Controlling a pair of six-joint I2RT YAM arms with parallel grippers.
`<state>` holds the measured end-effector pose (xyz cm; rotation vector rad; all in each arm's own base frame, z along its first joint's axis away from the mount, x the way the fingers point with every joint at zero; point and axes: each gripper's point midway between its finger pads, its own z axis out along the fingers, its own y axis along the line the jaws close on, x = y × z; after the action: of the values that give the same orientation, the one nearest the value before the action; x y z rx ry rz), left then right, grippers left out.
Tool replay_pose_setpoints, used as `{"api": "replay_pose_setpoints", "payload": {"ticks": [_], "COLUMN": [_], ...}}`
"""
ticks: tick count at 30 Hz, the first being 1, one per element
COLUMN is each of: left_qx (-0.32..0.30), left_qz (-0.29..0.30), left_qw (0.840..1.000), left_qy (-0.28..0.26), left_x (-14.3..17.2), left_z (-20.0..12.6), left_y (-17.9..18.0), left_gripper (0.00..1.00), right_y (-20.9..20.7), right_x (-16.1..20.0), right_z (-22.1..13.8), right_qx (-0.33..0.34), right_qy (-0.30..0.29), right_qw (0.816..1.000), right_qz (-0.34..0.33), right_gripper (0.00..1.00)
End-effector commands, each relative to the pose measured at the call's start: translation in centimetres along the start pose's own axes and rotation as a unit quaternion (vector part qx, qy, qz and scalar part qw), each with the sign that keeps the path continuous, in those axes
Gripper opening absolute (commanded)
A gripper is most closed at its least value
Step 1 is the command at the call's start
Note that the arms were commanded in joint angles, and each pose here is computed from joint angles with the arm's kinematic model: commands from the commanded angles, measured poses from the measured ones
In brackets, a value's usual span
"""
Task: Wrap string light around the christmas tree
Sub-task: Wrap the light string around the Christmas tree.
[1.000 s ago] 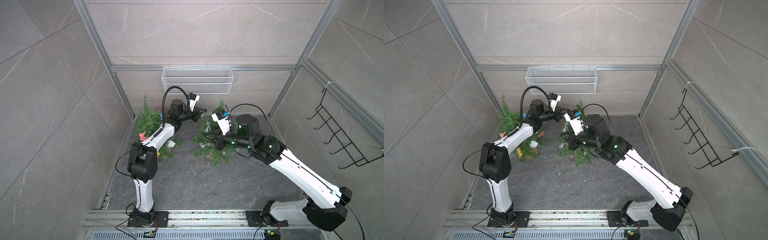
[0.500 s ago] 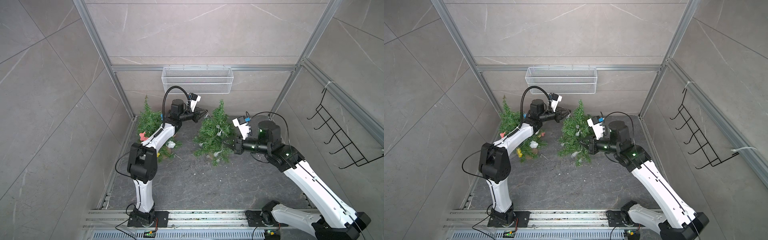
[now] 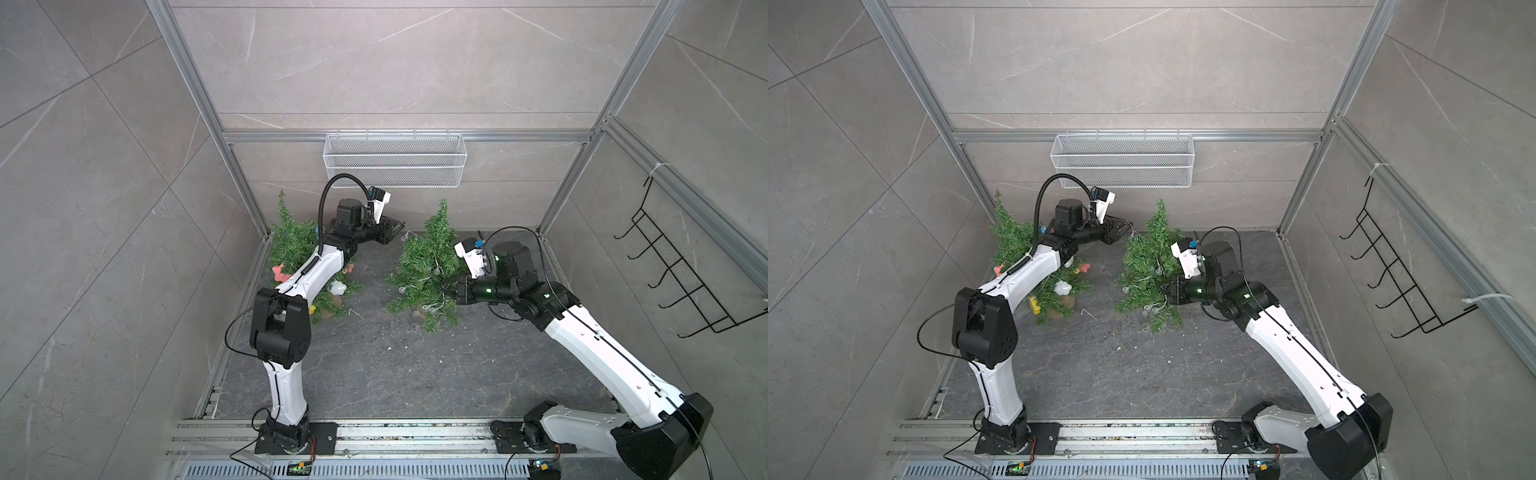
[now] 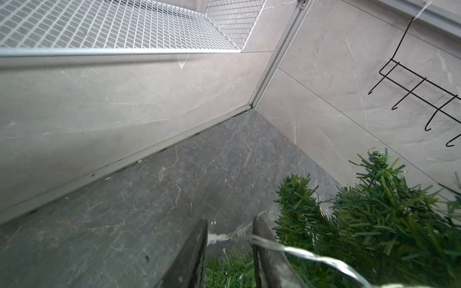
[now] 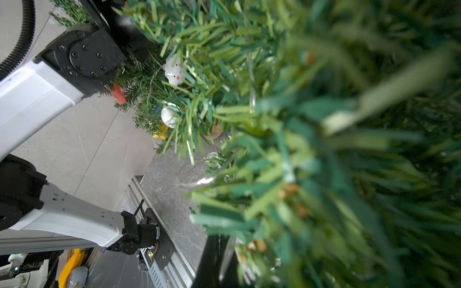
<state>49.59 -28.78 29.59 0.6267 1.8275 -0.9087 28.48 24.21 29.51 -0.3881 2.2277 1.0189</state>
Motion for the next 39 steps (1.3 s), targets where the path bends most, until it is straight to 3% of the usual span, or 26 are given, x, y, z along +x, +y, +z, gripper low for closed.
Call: {"api": "replay_pose_setpoints", "payload": {"ticks": [1, 9, 28, 33, 39], "left_qx": [-0.007, -0.005, -0.008, -0.076, -0.051], "left_qz": [0.036, 0.04, 0.094, 0.062, 0.061], "left_qw": [0.998, 0.999, 0.995, 0.995, 0.995], "left_qy": [-0.041, -0.034, -0.019, 0.003, 0.057], "left_x": [-4.9, -4.8, -4.0, -0.5, 6.4], "left_z": [-3.7, -5.6, -9.6, -12.3, -10.9], "left_y": [-2.6, -5.2, -13.4, -13.2, -16.3], "left_gripper": [0.41, 0.49, 0.5, 0.51, 0.54], "right_y": [0.2, -0.5, -1.2, -1.1, -1.1], "right_x": [-0.2, 0.1, -0.1, -0.2, -0.1], "right_z": [0.7, 0.9, 0.8, 0.4, 0.5], "right_qx": [-0.013, -0.001, 0.014, 0.014, 0.009], "right_qy": [-0.004, -0.012, -0.033, -0.04, -0.045], "right_qw": [1.0, 1.0, 0.999, 0.999, 0.999], "right_qz": [0.002, 0.003, 0.013, 0.012, 0.013], "right_gripper": [0.0, 0.0, 0.0, 0.0, 0.0]}}
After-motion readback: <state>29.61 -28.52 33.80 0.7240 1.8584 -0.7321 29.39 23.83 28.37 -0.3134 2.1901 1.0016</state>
